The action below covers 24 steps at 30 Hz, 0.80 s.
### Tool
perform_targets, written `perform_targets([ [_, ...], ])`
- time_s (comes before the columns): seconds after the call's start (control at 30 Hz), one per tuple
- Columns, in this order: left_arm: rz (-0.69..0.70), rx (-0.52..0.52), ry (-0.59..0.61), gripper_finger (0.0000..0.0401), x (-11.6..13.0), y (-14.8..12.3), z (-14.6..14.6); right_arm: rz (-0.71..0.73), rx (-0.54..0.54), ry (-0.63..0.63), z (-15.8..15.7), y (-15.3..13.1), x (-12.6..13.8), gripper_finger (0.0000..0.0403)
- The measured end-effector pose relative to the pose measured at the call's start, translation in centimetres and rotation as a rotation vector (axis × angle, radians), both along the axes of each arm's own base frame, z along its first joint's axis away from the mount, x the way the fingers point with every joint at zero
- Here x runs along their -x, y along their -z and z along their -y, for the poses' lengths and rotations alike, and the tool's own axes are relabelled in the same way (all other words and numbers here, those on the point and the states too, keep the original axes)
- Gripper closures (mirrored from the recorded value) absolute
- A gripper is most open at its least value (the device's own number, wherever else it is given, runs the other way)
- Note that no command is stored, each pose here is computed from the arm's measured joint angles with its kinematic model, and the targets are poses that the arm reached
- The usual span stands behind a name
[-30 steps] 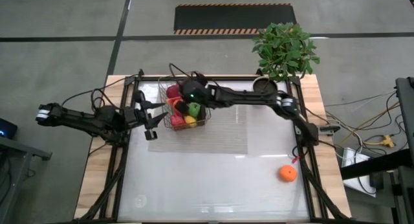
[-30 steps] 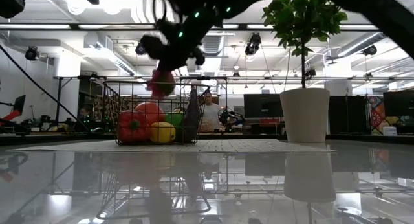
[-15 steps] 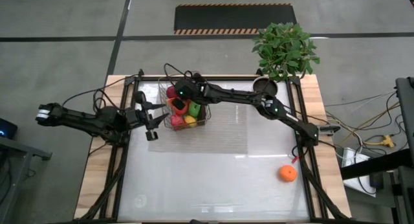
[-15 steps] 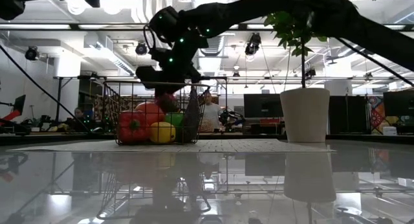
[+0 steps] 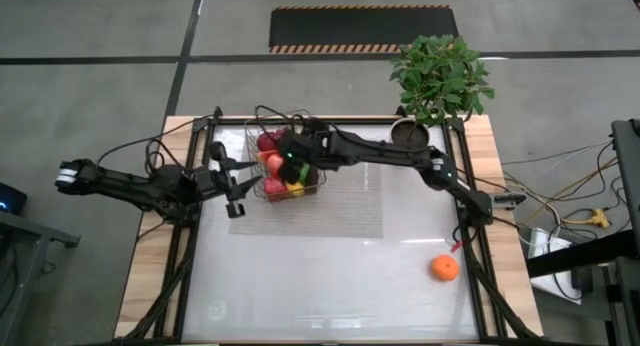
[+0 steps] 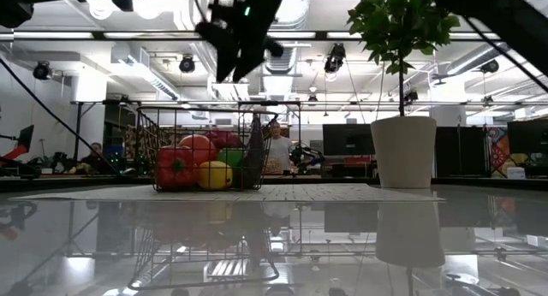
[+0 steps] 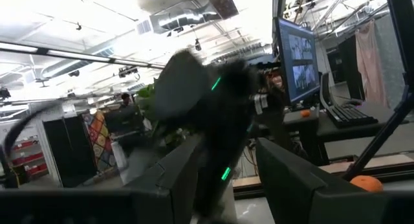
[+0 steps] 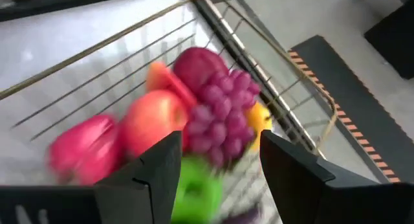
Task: Build produce basket
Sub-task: Adjust the brown wire basket on the gray mat
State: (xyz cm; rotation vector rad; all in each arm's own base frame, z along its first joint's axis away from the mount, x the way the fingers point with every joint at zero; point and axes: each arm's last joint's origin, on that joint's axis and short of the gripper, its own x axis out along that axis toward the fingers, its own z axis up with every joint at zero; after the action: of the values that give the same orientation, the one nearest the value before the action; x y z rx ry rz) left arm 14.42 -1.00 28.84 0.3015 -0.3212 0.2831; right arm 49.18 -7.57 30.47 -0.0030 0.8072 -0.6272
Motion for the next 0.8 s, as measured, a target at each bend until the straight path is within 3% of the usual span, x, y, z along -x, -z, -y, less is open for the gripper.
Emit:
perform_targets([
  [0.17, -0.012, 0.018, 0.007, 0.0262, -0.3, 0.2, 0.0, -0.084, -0.026, -0.052, -3.9, -2.5, 2.5, 0.0214],
  [0.4, -0.026, 0.126, 0.045, 0.0262, -1.0, 0.8, 0.1, -0.261, -0.049, -0.117, -8.7, -3.2, 5.3, 0.0245],
  [0.63, -0.131, 0.282, 0.082, 0.0262, -2.3, 2.7, 0.3, -0.449, -0.061, -0.124, -11.8, -2.4, 7.4, 0.0303],
  [0.8, -0.233, 0.416, 0.091, 0.0262, -3.5, 3.8, 0.5, -0.468, -0.053, -0.170, -14.5, -2.5, 8.2, 0.0336],
])
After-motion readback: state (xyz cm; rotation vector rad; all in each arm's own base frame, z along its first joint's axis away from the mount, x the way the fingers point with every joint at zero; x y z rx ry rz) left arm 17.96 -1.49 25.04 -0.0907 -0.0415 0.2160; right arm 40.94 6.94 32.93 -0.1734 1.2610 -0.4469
